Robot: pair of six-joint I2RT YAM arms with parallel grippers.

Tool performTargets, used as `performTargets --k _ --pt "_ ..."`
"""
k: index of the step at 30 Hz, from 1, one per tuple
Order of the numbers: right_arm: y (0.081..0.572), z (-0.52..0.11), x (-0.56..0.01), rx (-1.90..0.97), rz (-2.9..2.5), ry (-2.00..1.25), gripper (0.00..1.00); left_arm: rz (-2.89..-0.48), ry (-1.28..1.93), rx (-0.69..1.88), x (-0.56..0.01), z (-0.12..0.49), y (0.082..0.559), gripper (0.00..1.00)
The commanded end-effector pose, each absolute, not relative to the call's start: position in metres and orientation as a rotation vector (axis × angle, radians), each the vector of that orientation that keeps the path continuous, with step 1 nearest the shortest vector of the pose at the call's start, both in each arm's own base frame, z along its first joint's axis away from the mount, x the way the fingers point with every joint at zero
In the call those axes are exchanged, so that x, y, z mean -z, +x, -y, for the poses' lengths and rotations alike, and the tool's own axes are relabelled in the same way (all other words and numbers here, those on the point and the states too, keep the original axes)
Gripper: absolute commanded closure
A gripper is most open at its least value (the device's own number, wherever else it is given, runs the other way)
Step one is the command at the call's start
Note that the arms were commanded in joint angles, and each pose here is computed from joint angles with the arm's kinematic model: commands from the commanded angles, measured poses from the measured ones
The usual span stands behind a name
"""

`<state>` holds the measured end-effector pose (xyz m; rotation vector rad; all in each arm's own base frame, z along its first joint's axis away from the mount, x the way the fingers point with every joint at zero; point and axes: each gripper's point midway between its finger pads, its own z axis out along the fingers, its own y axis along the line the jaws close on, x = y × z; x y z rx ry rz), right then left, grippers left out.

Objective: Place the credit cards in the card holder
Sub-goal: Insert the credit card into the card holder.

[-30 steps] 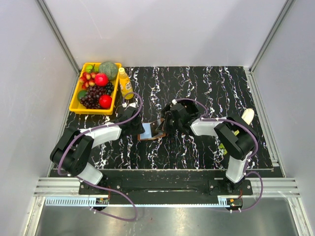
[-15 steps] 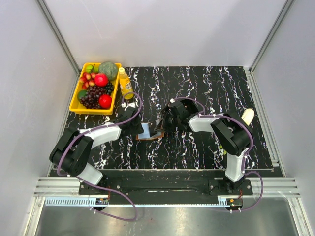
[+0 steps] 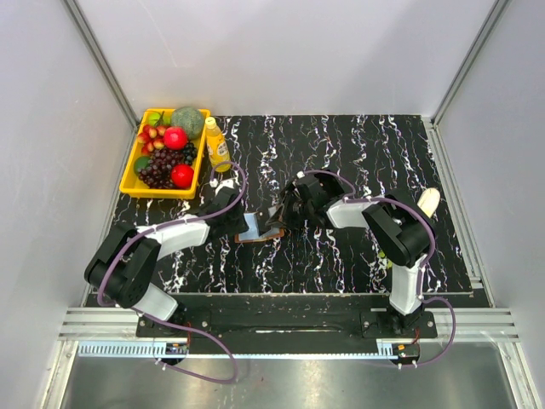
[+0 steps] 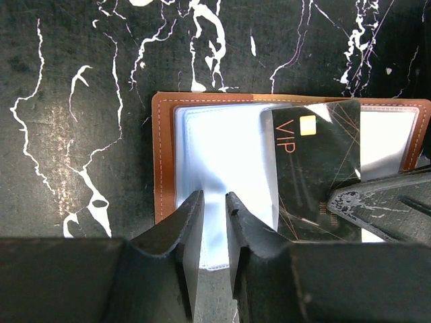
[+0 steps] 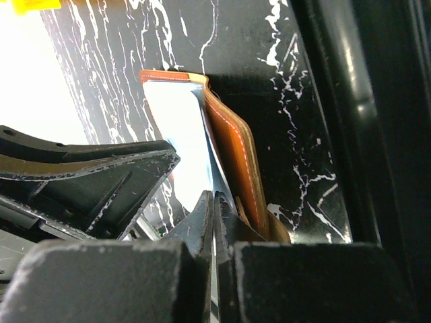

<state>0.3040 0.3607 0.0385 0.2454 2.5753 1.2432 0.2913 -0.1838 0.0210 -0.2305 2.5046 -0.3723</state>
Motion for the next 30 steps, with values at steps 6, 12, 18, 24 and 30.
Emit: performTargets --k 6,12,18,24,30 --pt "0.293 -0.359 -0.025 -1.271 -2.622 0.279 1.00 -2.716 -0.253 0.162 0.020 0.148 0.235 0.73" --pt "0.286 -0.346 -0.016 -1.077 -2.657 0.248 1.00 -2.737 -0.245 0.181 0.021 0.151 0.230 0.71" --pt "0.283 -0.351 -0.012 -1.046 -2.675 0.202 1.00 -2.736 -0.245 0.197 0.018 0.150 0.227 0.70" --pt "0.293 -0.352 -0.031 -1.104 -2.579 0.289 1.00 -2.756 -0.232 0.187 0.021 0.150 0.220 0.75" --pt "0.295 -0.364 -0.036 -1.188 -2.602 0.284 1.00 -2.720 -0.215 0.244 0.006 0.154 0.219 0.73"
